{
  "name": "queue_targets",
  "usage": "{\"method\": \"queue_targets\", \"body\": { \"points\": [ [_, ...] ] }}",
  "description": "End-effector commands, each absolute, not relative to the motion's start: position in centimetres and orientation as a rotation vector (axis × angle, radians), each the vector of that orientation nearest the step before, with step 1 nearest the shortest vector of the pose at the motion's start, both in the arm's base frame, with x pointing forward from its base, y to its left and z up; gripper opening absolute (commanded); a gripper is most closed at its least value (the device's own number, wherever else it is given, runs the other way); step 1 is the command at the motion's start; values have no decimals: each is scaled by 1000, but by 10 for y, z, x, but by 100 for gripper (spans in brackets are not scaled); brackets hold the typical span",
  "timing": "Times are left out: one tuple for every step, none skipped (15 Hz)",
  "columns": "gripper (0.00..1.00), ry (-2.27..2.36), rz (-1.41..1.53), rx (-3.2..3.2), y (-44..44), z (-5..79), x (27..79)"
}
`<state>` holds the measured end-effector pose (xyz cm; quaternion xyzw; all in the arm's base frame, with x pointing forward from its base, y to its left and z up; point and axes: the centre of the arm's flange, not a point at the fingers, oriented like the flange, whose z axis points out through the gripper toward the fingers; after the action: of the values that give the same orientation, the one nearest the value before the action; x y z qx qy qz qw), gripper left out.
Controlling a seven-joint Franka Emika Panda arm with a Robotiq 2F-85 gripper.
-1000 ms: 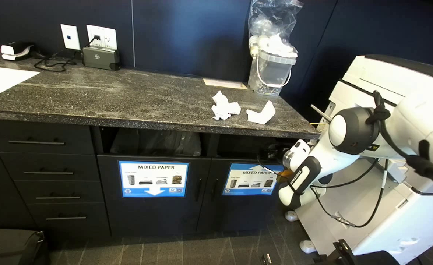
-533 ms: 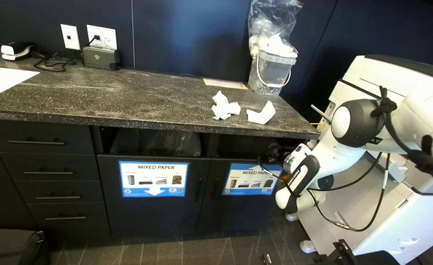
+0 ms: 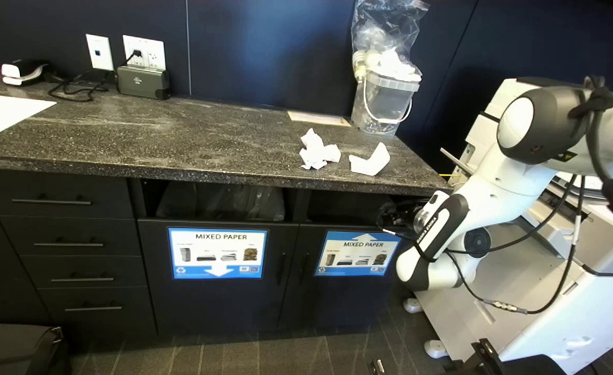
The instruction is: Put the tissues into the rubbish bin.
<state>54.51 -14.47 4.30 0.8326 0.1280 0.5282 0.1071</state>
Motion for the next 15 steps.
{"method": "queue_targets", "body": {
  "points": [
    [100, 372, 1352, 2534, -136, 95, 480],
    [100, 372, 1300, 2551, -141, 100, 471],
    [100, 369, 1256, 2560, -142, 106, 463],
    [100, 369, 1210, 2565, -144, 113, 456],
    [100, 352, 1138, 2592, -149, 124, 452],
    [100, 354, 1074, 2610, -153, 134, 447],
    [100, 348, 987, 2636, -155, 145, 447],
    [100, 340, 916, 2658, -158, 156, 443],
    [100, 327, 840, 2683, -159, 167, 441],
    [100, 319, 760, 2695, -160, 177, 435],
    [100, 312, 680, 2706, -160, 187, 432],
    [100, 291, 597, 2717, -162, 197, 426],
    [100, 271, 516, 2723, -161, 208, 422],
    [100, 250, 433, 2733, -162, 219, 418],
    [100, 226, 348, 2739, -162, 230, 409]
  ]
}}
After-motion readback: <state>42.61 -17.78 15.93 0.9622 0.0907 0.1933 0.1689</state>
